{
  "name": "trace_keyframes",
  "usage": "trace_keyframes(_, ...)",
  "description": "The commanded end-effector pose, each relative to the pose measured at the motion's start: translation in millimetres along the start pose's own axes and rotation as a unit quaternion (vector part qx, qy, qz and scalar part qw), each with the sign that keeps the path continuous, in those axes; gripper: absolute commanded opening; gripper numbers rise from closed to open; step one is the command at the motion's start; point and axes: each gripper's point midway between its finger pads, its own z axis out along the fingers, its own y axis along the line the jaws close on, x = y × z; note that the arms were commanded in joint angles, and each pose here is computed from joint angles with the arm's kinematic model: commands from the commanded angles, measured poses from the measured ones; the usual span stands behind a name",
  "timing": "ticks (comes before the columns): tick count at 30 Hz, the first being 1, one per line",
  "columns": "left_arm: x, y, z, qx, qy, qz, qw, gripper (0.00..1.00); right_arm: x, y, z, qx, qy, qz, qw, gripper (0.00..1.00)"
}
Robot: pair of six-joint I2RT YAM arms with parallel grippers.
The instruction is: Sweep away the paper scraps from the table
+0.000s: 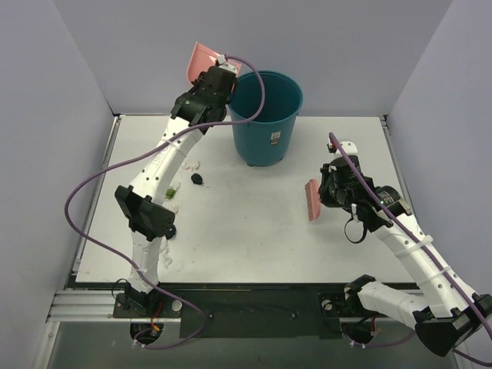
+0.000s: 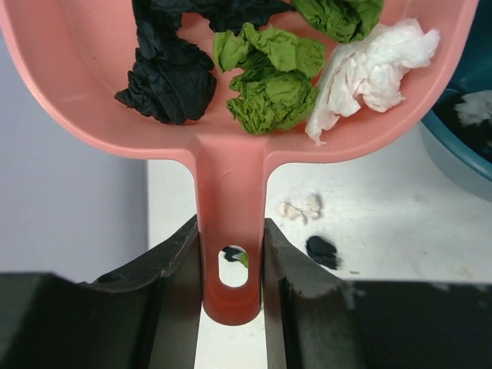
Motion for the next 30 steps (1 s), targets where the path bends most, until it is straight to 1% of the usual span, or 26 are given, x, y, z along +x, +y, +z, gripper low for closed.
trace_keyframes(1, -42, 21, -1, -0.084, -0.068, 0.031, 0.994, 0.0, -2, -7, -3, 0.013, -0.015, 0.013, 1.0, 0.0)
trace_keyframes(2, -42, 20, 2, -0.096, -0.069, 0.037, 0.992, 0.0, -1, -6, -2, 0.012, -0.012, 0.012, 1.0, 0.0)
trace_keyframes(7, -73, 6, -5, -0.136, -0.122, 0.081, 0.98, 0.0, -3, -4, 0, 0.01, -0.013, 0.013, 1.0, 0.0)
trace_keyframes(8, -71, 2, -2, -0.148, -0.117, 0.093, 0.978, 0.0, -3, -3, 1, 0.009, -0.014, 0.014, 1.0, 0.0)
trace_keyframes(9, -81, -1, -6, -0.162, -0.13, 0.108, 0.972, 0.0, -3, -4, 1, 0.01, -0.014, 0.015, 1.0, 0.0)
trace_keyframes(10, -83, -6, -3, -0.178, -0.136, 0.106, 0.969, 0.0, -4, -3, 1, 0.009, -0.016, 0.017, 1.0, 0.0)
trace_keyframes(11, -85, -5, -3, -0.188, -0.134, 0.128, 0.965, 0.0, -4, -2, 1, 0.007, -0.016, 0.016, 1.0, 0.0)
trace_keyframes(12, -86, -8, -2, -0.195, -0.137, 0.125, 0.963, 0.0, -5, -2, 0, 0.007, -0.018, 0.016, 1.0, 0.0)
trace_keyframes(15, -86, -15, 4, -0.194, -0.138, 0.136, 0.962, 0.0, -5, -2, -1, 0.006, -0.019, 0.015, 1.0, 0.0)
trace_keyframes(17, -83, -17, 8, -0.206, -0.134, 0.157, 0.957, 0.0, -6, -2, -2, 0.005, -0.022, 0.017, 1.0, 0.0)
trace_keyframes(18, -86, -17, 6, -0.214, -0.141, 0.161, 0.953, 0.0, -5, -2, -2, 0.005, -0.02, 0.017, 1.0, 0.0)
trace_keyframes(21, -78, -19, 13, -0.224, -0.135, 0.185, 0.947, 0.0, -5, -1, -2, 0.003, -0.022, 0.019, 1.0, 0.0)
trace_keyframes(22, -83, -16, 11, -0.231, -0.145, 0.176, 0.946, 0.0, -4, -1, -2, 0.002, -0.022, 0.019, 1.0, 0.0)
trace_keyframes(23, -79, -21, 13, -0.228, -0.145, 0.186, 0.945, 0.0, -3, -1, -1, 0.001, -0.021, 0.019, 1.0, 0.0)
trace_keyframes(29, -76, -13, 11, -0.248, -0.164, 0.197, 0.934, 0.0, -3, 0, -1, -0.001, -0.022, 0.02, 1.0, 0.0)
trace_keyframes(30, -74, -14, 12, -0.25, -0.163, 0.207, 0.932, 0.0, -2, 1, 0, -0.002, -0.021, 0.019, 1.0, 0.0)
